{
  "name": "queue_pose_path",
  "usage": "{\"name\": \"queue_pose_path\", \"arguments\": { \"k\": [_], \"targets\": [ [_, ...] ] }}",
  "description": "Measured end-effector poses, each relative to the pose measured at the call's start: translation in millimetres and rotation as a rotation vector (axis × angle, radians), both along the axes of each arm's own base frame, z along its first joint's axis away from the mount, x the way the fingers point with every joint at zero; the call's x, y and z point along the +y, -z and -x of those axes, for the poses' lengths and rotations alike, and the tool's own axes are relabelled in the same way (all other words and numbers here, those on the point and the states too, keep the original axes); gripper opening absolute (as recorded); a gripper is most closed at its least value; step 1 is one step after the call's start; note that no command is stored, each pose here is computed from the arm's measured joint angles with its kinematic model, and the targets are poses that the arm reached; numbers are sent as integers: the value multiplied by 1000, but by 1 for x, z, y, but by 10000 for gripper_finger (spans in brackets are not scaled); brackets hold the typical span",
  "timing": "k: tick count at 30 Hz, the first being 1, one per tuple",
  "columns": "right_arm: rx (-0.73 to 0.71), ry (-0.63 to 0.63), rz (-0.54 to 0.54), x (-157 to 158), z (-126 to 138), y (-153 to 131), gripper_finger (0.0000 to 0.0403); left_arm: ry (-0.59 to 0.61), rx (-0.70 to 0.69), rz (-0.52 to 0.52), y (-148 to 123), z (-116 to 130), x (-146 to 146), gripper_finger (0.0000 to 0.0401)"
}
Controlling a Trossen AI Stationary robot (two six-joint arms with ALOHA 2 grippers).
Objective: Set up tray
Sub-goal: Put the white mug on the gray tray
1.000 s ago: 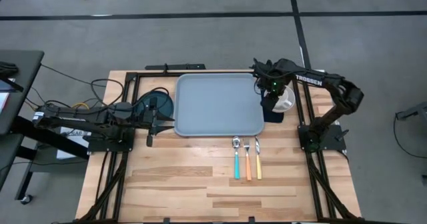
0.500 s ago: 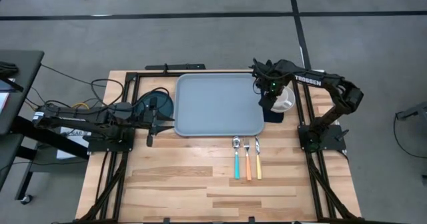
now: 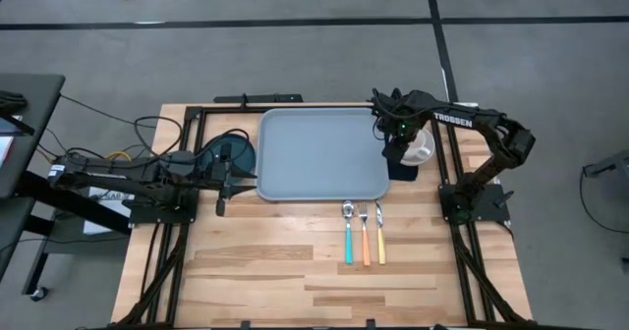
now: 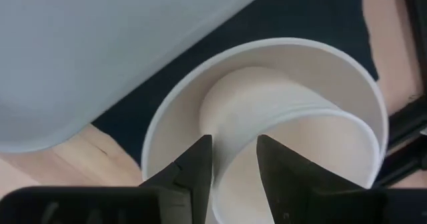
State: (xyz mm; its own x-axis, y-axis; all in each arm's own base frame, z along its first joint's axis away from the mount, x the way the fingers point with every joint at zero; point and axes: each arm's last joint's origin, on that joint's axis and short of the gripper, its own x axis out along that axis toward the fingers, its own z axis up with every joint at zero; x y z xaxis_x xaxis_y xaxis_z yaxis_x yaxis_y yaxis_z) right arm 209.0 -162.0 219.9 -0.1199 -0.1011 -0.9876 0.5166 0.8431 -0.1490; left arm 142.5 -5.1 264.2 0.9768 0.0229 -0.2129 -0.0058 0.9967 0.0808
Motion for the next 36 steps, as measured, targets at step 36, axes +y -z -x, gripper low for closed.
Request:
{"name": "queue_pose_path", "arguments": {
  "k": [36],
  "targets": [
    [4,2,44,4,-8,-50,1,-124,-3,-22,0,0,4,114]
  ]
}}
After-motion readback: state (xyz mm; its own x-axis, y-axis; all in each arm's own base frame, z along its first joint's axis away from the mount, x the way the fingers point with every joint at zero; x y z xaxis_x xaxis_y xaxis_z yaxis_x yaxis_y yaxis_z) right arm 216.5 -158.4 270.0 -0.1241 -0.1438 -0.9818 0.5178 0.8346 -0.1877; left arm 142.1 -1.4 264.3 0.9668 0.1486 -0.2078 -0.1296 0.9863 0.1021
